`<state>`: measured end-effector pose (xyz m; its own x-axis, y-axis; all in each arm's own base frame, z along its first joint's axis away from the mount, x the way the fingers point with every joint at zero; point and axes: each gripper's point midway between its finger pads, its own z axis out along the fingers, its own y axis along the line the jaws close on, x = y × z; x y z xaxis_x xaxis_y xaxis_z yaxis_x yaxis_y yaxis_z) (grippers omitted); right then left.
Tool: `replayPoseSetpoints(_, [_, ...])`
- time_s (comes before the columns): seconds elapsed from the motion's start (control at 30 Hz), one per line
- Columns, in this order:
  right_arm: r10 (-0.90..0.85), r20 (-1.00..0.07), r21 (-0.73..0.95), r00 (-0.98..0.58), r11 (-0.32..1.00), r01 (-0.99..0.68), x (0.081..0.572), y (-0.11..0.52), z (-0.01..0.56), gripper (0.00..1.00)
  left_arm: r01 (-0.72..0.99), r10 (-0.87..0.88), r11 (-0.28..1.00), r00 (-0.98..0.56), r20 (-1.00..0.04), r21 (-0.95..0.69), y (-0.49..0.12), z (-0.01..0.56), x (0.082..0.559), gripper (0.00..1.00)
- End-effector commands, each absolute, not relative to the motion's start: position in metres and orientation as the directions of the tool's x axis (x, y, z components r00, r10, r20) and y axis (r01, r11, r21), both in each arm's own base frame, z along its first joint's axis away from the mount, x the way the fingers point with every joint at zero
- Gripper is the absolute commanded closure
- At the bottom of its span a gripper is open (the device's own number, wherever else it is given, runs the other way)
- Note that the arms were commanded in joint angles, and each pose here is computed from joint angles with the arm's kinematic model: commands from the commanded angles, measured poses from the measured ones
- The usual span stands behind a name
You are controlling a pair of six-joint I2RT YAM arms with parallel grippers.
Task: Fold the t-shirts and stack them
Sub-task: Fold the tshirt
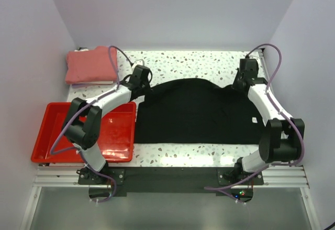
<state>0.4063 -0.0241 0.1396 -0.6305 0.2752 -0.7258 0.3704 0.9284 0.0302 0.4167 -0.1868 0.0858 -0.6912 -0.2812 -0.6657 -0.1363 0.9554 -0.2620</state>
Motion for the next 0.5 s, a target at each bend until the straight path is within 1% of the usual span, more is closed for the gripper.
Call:
replayPoseSetpoints(0.0, [0.292,-0.751,-0.001,-0.592,0.896,0.443,0.380,-0.041,0.162,1.00,-0.138,-0.298,0.953,-0.605,-0.739,-0.271,-0.176,0.117,0.423,1.00])
replayPoseSetpoints(0.17, [0.304,-0.746,-0.006,-0.592,0.887,0.463,0.362,-0.048,0.168,1.00,-0.140,-0.260,0.966,-0.541,-0.800,-0.219,-0.166,0.143,0.436,1.00])
replayPoseSetpoints(0.23, [0.301,-0.744,-0.005,-0.596,0.890,0.456,0.358,-0.047,0.169,1.00,-0.157,-0.240,0.970,-0.537,-0.809,-0.184,-0.161,0.147,0.439,1.00])
replayPoseSetpoints(0.27, [0.323,-0.735,-0.010,-0.596,0.874,0.486,0.352,-0.059,0.167,1.00,-0.158,-0.238,0.971,-0.528,-0.815,-0.181,-0.161,0.154,0.443,1.00])
replayPoseSetpoints(0.47, [0.328,-0.708,-0.018,-0.625,0.876,0.481,0.338,-0.060,0.160,1.00,-0.165,-0.227,0.973,-0.525,-0.820,-0.163,-0.152,0.155,0.433,1.00])
